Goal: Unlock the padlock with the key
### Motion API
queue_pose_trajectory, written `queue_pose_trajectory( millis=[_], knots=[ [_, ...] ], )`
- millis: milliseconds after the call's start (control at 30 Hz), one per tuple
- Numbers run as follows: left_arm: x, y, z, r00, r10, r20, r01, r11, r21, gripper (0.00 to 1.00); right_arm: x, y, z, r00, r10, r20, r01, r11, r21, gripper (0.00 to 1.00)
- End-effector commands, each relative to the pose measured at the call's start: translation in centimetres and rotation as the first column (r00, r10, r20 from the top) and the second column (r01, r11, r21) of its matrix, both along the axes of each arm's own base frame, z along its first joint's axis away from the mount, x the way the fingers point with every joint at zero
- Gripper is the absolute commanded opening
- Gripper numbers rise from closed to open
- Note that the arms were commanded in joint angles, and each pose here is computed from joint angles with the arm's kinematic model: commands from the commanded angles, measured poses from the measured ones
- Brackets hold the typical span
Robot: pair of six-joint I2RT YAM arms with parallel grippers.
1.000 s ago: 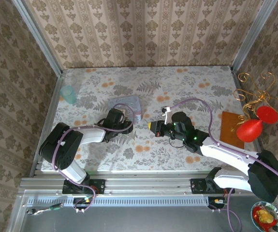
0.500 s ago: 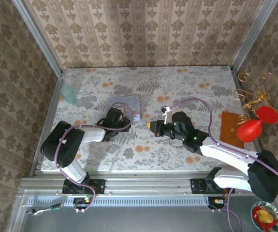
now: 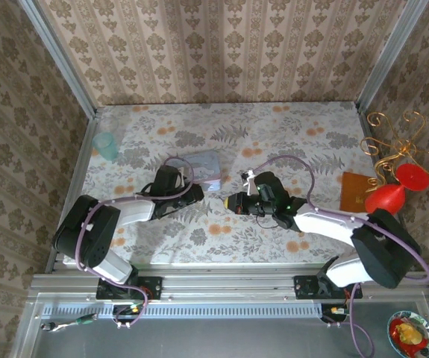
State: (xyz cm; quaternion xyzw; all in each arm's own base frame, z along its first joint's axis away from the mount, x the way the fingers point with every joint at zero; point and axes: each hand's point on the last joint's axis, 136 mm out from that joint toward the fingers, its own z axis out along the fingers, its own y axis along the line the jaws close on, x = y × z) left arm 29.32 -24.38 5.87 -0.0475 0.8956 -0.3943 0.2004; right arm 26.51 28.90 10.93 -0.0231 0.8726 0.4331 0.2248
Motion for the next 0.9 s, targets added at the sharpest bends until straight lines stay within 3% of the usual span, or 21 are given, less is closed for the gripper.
queue_pose_trajectory(
  millis=[0, 300, 533, 867],
  knots=[
    [-0.9, -1.4, 2.8, 0.999, -0.041, -0.031, 0.036, 0.988, -0.153, 0.05, -0.3, 1.7, 0.6, 0.997, 0.064, -0.054, -0.06, 0.995, 0.078, 0.0],
    [-1.3, -2.7, 4.8, 0.997, -0.073, -0.036, 0.057, 0.943, -0.329, 0.03, 0.9, 2.8, -0.9, 0.978, 0.045, -0.204, 0.003, 0.974, 0.229, 0.0],
    [-1.1, -3.3, 5.9, 0.996, -0.081, 0.037, 0.089, 0.903, -0.421, 0.01, 1.7, 2.7, -1.4, 0.968, 0.04, -0.249, 0.029, 0.963, 0.269, 0.0],
    [-0.9, -3.4, 4.9, 0.996, -0.08, 0.031, 0.086, 0.896, -0.435, 0.0, 2.5, 1.5, -0.9, 0.97, 0.022, -0.244, 0.05, 0.957, 0.287, 0.0]
  ],
)
